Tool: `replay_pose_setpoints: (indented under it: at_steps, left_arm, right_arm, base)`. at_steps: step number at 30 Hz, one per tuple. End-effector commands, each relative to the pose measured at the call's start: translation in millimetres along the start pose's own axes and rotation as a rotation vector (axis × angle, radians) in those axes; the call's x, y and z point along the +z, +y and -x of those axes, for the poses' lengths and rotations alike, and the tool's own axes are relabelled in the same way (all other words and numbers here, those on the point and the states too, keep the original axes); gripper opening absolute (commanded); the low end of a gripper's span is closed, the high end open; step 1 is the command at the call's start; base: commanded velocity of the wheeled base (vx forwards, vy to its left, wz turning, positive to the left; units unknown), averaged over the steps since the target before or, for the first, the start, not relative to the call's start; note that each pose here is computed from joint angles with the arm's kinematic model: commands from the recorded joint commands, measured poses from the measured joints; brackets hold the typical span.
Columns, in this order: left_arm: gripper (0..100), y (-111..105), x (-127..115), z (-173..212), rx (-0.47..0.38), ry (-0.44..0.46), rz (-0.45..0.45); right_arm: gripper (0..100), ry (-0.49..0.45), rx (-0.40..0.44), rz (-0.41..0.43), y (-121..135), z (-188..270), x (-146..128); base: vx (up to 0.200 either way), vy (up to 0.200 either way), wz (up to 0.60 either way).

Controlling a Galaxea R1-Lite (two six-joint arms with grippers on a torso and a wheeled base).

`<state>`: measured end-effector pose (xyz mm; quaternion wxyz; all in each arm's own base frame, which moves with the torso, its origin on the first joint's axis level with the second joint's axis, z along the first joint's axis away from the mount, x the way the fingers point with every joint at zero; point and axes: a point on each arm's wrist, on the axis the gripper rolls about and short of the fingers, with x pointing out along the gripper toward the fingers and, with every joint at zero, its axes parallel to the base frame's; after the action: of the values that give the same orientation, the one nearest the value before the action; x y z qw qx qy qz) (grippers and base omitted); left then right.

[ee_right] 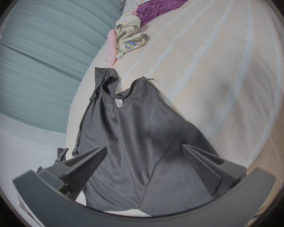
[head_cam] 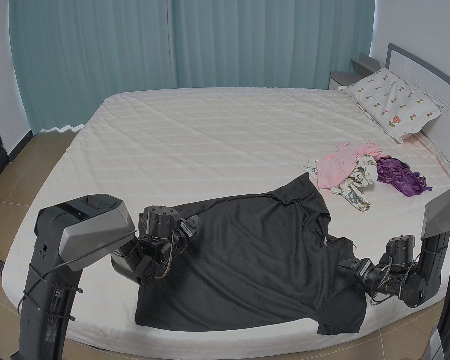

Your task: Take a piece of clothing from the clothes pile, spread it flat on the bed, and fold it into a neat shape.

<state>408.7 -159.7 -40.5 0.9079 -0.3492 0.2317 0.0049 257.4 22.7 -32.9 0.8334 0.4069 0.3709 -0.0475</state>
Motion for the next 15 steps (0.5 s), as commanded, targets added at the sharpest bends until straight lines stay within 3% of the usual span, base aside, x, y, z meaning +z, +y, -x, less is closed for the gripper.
replay_pose_setpoints:
  at_steps: [1,5,8,15]
  left_arm:
    - [100,3,-3,-8,0.014,-0.051,-0.001]
    - [100,6,12,-10,0.030,-0.157,0.023]
    - [100,8,15,-11,0.040,-0.174,0.027]
    - [100,40,52,-14,0.139,-0.259,0.030]
  right_arm:
    - [100,0.001,0.000,0.000,0,0,0]
    - [100,0.001,0.000,0.000,0,0,0]
    - [100,0.001,0.000,0.000,0,0,0]
    - [100,0.001,-0.002,-0.001,-1,0,0]
  base:
    - [0.000,0.000,0.00]
    - [0.000,0.000,0.00]
    - [0.000,0.000,0.00]
    - [0.000,0.000,0.00]
